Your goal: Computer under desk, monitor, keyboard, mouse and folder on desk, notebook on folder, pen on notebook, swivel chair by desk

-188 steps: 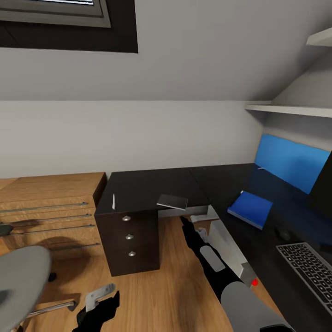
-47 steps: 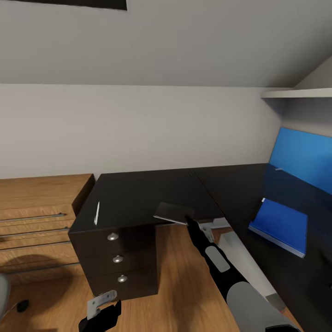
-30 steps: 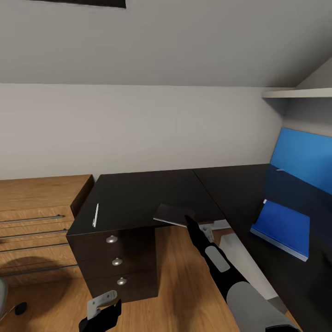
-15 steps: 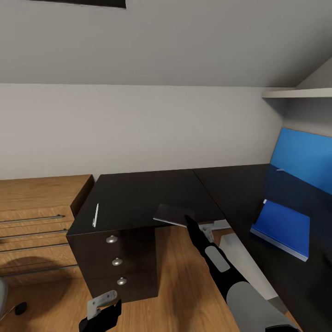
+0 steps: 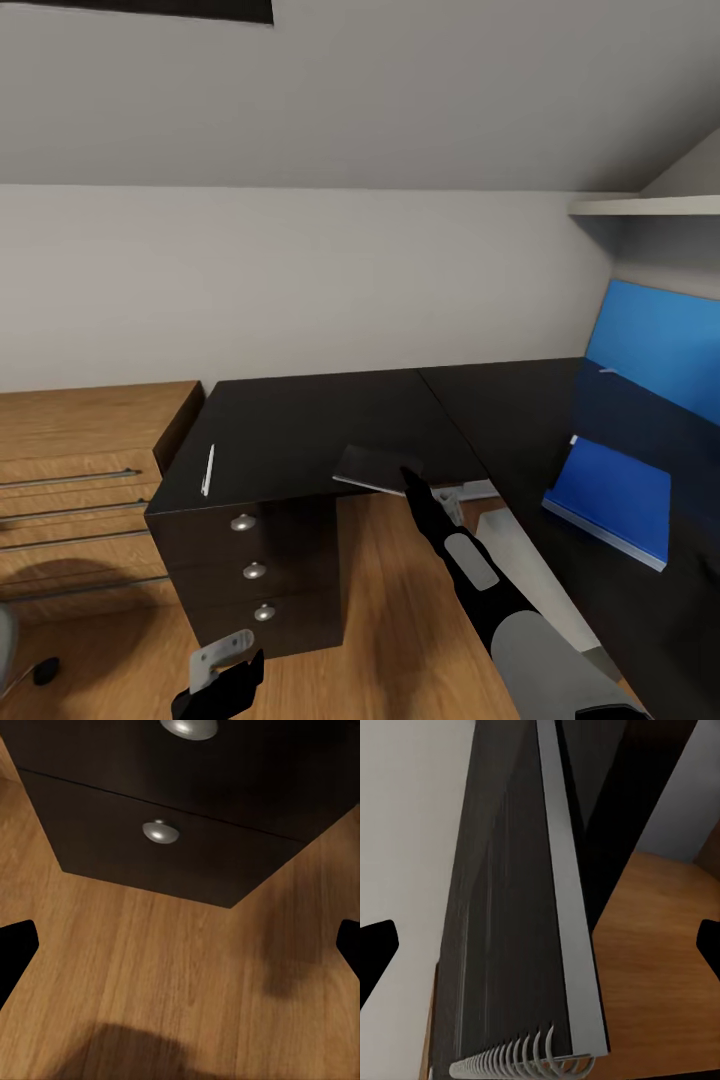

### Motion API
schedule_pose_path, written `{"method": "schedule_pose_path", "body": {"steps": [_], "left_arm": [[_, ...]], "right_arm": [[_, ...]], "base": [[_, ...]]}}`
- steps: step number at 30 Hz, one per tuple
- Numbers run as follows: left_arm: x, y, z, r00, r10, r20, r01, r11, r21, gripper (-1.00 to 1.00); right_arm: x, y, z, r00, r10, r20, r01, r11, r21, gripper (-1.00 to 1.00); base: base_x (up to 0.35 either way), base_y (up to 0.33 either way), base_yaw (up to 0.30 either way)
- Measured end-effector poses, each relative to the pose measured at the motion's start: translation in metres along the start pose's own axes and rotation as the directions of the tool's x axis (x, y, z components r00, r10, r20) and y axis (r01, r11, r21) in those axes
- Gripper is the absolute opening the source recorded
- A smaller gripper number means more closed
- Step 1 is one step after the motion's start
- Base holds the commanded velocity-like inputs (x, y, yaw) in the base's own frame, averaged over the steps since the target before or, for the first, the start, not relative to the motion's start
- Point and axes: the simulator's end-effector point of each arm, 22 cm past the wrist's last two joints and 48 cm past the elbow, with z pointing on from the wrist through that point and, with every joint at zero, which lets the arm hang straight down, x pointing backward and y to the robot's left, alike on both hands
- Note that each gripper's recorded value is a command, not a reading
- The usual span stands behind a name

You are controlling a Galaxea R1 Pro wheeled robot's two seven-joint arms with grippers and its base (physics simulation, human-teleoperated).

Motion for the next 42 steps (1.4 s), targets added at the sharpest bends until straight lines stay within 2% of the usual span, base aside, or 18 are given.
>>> {"method": "schedule_pose_path", "body": {"steps": [38, 39, 42], "left_arm": [[0.0000, 0.0010, 0.0002, 1.000, 0.001, 0.000, -0.001, 1.000, -0.001, 1.00], [0.0000, 0.0010, 0.0002, 1.000, 0.001, 0.000, -0.001, 1.000, -0.002, 1.00], [0.0000, 0.0010, 0.0002, 1.000, 0.001, 0.000, -0.001, 1.000, -0.002, 1.00]], "right_arm": [[-0.0003, -0.0002, 0.0000, 1.000, -0.001, 0.001, 0.001, 1.000, 0.001, 1.00], [-0.0002, -0.0002, 0.0000, 1.000, -0.001, 0.001, 0.001, 1.000, 0.001, -1.00], [-0.0003, 0.0001, 0.0000, 1.000, -0.001, 0.001, 0.001, 1.000, 0.001, -1.00]], "base": [[-0.034, 0.000, 0.000], [0.000, 0.000, 0.000], [0.000, 0.000, 0.000]]}}
